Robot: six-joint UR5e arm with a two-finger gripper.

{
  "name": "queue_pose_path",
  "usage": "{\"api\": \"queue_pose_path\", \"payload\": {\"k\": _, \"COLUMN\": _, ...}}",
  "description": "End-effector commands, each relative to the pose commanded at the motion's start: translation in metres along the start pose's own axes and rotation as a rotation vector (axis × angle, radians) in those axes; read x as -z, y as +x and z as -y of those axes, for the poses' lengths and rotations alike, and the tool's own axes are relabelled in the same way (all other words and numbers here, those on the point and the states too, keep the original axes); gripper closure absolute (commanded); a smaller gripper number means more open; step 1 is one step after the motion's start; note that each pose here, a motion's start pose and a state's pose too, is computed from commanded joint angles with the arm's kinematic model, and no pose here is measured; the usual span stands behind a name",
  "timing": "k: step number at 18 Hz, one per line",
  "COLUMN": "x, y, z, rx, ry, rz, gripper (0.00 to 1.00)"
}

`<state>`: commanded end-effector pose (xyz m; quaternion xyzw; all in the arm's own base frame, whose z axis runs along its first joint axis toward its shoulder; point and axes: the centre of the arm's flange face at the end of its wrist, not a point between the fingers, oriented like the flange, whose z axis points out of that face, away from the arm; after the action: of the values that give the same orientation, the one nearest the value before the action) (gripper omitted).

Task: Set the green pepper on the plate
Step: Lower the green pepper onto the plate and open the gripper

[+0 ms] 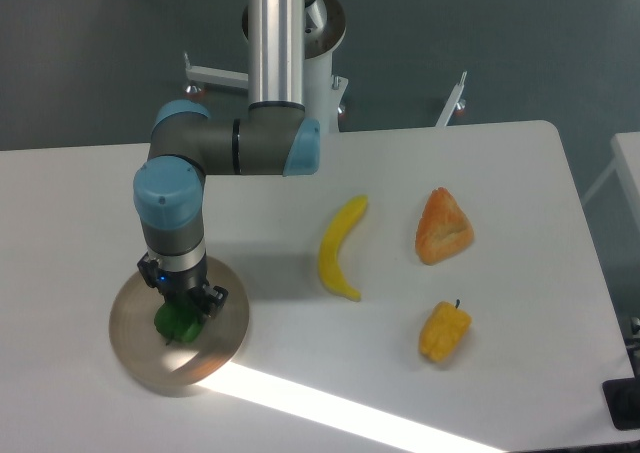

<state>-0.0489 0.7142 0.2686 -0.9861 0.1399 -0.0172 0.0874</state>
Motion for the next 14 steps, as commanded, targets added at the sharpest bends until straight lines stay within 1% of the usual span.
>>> {"api": "queue_pose_path", "payload": {"k": 4, "x": 0.0005, "y": 0.0009, "z": 0.0010, "rx": -0.017, "ry": 0.010, "rz": -0.008, "gripper": 0.63}}
{"api": "queue_pose_path", "payload": {"k": 14, "x": -0.0020, "y": 0.0007, "z": 0.0008, "rx": -0.017, "ry": 0.009, "rz": -0.009, "gripper": 0.60}}
